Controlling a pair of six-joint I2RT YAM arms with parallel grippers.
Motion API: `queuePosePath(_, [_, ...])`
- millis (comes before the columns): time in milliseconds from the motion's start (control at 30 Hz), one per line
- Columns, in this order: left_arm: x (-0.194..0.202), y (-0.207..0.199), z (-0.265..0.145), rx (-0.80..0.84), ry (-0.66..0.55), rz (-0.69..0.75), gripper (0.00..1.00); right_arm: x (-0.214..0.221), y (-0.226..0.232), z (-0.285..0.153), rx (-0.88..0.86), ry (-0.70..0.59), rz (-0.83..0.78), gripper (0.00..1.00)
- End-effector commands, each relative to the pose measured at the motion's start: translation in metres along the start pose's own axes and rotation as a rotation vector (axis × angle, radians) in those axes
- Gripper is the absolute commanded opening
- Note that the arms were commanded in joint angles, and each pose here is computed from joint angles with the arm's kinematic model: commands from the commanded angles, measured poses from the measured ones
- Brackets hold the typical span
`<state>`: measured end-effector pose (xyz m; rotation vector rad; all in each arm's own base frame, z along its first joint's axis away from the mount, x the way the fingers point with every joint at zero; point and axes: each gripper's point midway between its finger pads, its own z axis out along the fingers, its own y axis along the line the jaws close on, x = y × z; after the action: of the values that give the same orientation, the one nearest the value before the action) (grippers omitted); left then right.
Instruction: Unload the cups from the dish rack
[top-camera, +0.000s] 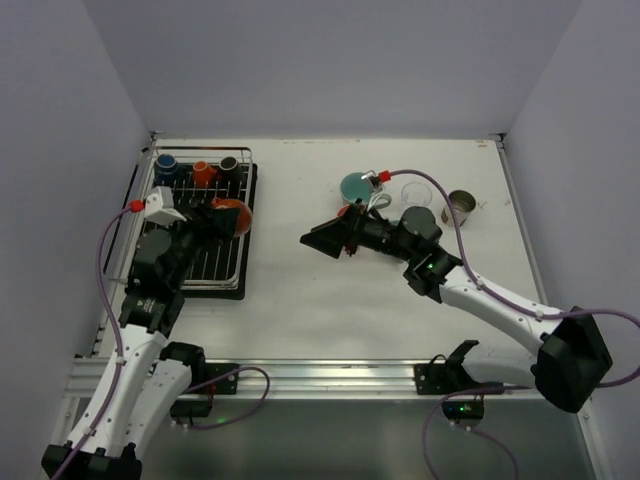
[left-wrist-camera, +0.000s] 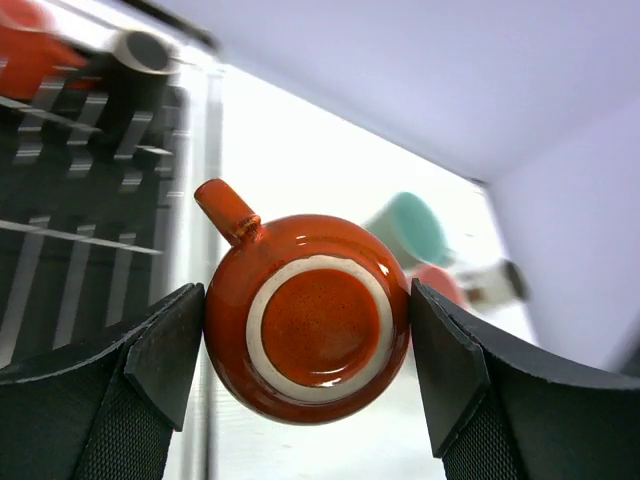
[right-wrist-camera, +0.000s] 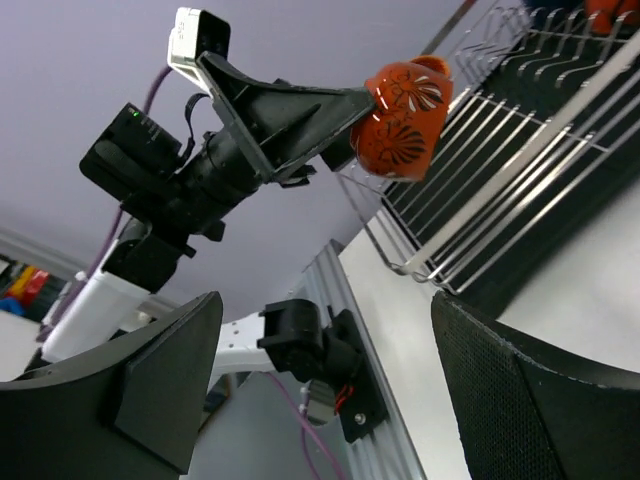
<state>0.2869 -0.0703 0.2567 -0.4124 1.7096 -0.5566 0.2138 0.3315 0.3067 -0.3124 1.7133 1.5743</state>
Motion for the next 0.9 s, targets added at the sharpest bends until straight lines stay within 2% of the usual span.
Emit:
queuePosePath(0, [-0.009,-0.085,-0.023,0.425,0.033,-0.118,0.22,-0.029,0.051,0.016,-0.233,-0.075,-0.011,0.88])
queuePosePath(33, [-0.003,-0.089,-0.027,0.459,0.057,-0.173,0.22,-0.027,0.052,0.018,-0.249,-0.063,-0.018,0.88])
queuePosePath(133, [-0.005,-0.112,-0.045,0.608,0.075,-0.216,0.22,-0.024,0.047,0.028,-0.250,-0.032,-0.020,0.87])
queuePosePath(333, [-0.006,-0.127,-0.061,0.722,0.089,-0.282,0.21,-0.020,0.041,0.040,-0.235,0.011,-0.040,0.84])
queuePosePath(700, [0.000,-0.130,-0.064,0.780,0.107,-0.339,0.21,-0.014,0.056,0.049,-0.332,0.044,-0.019,0.81])
queuePosePath(833, [0.003,-0.129,-0.064,0.793,0.115,-0.359,0.21,-0.011,0.072,0.050,-0.440,0.092,0.010,0.75])
queuePosePath(867, [0.004,-0.130,-0.063,0.794,0.117,-0.361,0.22,-0.013,0.082,0.047,-0.487,0.095,0.023,0.70])
